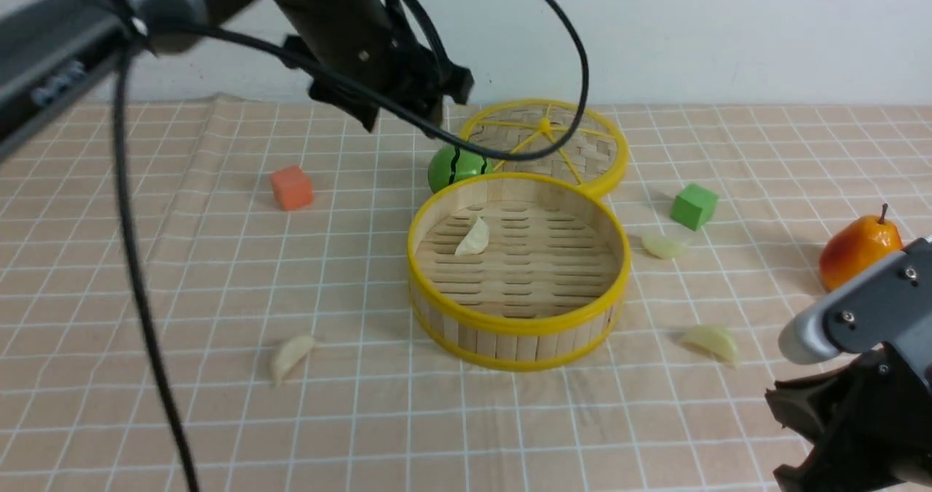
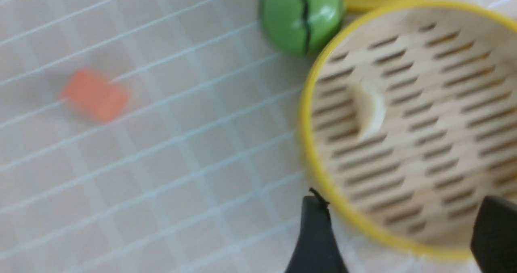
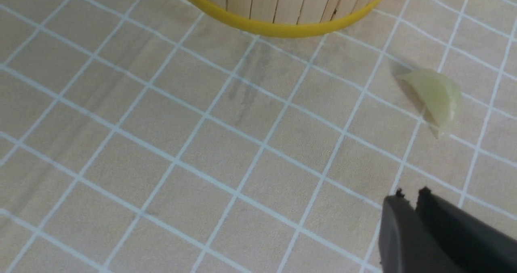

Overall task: Put the dumplings into the steamer on the table with the brown tablecloth.
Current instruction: 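Reach for and grasp a dumpling on the table with the left gripper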

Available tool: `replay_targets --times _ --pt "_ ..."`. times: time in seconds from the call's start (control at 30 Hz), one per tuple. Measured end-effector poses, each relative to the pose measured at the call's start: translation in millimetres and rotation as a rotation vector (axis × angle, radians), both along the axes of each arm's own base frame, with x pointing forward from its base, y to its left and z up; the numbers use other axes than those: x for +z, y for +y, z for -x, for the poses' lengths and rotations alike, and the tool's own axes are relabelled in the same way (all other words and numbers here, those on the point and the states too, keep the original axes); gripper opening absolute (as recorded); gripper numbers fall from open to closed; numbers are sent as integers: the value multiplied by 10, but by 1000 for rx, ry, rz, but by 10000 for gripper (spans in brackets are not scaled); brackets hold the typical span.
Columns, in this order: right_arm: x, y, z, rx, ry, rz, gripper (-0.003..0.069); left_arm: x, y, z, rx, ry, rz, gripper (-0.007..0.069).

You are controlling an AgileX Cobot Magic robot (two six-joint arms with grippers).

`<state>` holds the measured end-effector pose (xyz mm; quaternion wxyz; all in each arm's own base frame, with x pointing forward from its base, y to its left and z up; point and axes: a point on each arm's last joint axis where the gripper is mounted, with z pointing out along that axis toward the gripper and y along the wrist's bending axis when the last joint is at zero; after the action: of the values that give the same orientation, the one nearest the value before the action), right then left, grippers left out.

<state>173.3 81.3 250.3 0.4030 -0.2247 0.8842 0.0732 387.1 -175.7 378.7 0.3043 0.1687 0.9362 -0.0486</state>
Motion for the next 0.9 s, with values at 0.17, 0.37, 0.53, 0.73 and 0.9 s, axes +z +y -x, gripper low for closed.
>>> replay_targets --times 0.17,0.37,0.53,0.73,0.9 --pt "-1 8 3 -10 11 -23 64 -85 330 230 68 120 -34 428" --pt "-2 18 7 -23 26 -52 67 -1112 612 309 125 312 -62 412" --pt "-2 24 11 -31 36 -70 71 -1564 635 320 98 280 -84 409" --pt "-13 30 24 -42 63 -89 78 -2005 620 206 90 271 -113 330" --pt "-18 31 30 -46 74 -95 85 -2089 618 183 124 284 -106 211"
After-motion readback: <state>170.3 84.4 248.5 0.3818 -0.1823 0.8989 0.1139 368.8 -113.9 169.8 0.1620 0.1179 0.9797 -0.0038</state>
